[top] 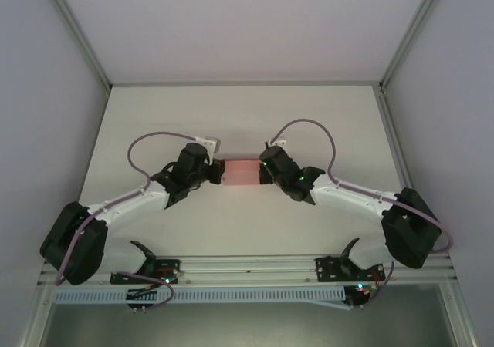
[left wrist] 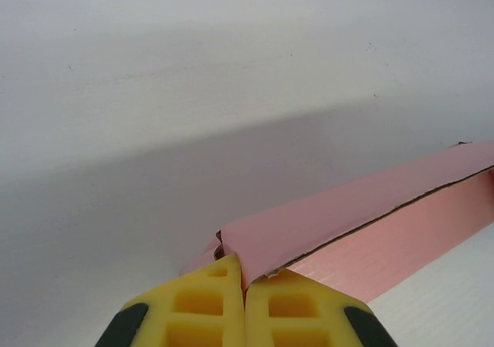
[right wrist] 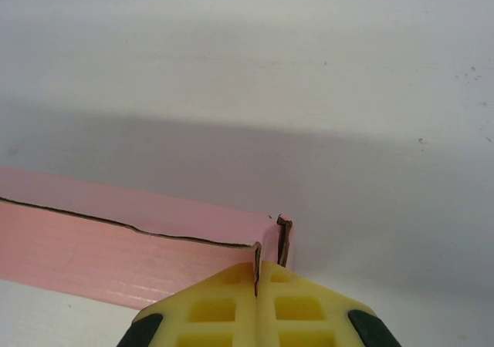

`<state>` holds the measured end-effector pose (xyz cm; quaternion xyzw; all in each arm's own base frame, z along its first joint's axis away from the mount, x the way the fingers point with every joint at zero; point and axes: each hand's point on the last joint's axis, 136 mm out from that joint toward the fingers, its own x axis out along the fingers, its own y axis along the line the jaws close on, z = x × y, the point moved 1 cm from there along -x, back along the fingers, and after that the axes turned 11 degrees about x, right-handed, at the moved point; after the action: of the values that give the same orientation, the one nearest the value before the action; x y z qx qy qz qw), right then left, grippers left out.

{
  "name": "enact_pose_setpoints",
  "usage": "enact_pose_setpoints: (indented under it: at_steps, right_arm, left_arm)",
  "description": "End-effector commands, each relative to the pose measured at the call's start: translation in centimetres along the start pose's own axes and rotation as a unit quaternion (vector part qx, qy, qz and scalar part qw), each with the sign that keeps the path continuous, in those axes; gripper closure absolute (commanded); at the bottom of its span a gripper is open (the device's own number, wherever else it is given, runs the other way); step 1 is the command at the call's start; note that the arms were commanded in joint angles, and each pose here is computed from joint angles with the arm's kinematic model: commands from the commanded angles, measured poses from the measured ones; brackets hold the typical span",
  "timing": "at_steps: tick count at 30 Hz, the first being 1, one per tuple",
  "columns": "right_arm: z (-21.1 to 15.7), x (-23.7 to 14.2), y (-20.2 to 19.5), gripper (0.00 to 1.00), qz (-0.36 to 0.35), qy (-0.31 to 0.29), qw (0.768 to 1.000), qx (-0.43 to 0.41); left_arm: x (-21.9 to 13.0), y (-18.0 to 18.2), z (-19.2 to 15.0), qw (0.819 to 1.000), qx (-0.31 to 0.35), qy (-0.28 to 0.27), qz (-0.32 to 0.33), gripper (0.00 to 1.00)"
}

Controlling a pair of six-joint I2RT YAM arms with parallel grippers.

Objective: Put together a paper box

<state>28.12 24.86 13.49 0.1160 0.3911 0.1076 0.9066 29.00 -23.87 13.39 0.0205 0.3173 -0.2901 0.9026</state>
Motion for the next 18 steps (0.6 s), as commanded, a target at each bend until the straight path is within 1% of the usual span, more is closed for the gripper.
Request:
enact_pose_setpoints:
  at_steps: [1, 5, 10, 14, 16, 18]
  right_arm:
    - [-4.3, -0.8, -2.9, 1.00, -0.059, 0.097, 0.991, -0.064]
    - [-3.7, -1.2, -4.2, 0.99, -0.085, 0.092, 0.991, -0.055]
    - [-3.5, -1.5, -5.9, 1.00, -0.123, 0.088, 0.987, -0.057]
    - [-4.7, -1.1, -5.7, 1.00, -0.099, 0.105, 0.987, -0.076]
    - [-5.0, -1.0, -7.2, 1.00, -0.132, 0.102, 0.981, -0.095]
    - [-4.8, -1.4, -9.2, 1.00, -0.186, 0.089, 0.973, -0.107]
  left_arm:
    - [0.3, -0.9, -4.9, 0.995, 0.014, 0.093, -0.013, 1.00]
    - [0.1, -0.3, -5.3, 0.995, 0.019, 0.096, 0.005, 1.00]
    - [0.2, -0.2, -5.3, 0.995, 0.023, 0.101, 0.008, 1.00]
    - [0.2, -0.3, -5.2, 0.994, 0.023, 0.102, 0.009, 1.00]
    - [0.2, -0.1, -5.2, 0.995, 0.023, 0.101, 0.013, 1.00]
    - [0.2, 0.1, -5.4, 0.994, 0.026, 0.104, 0.019, 1.00]
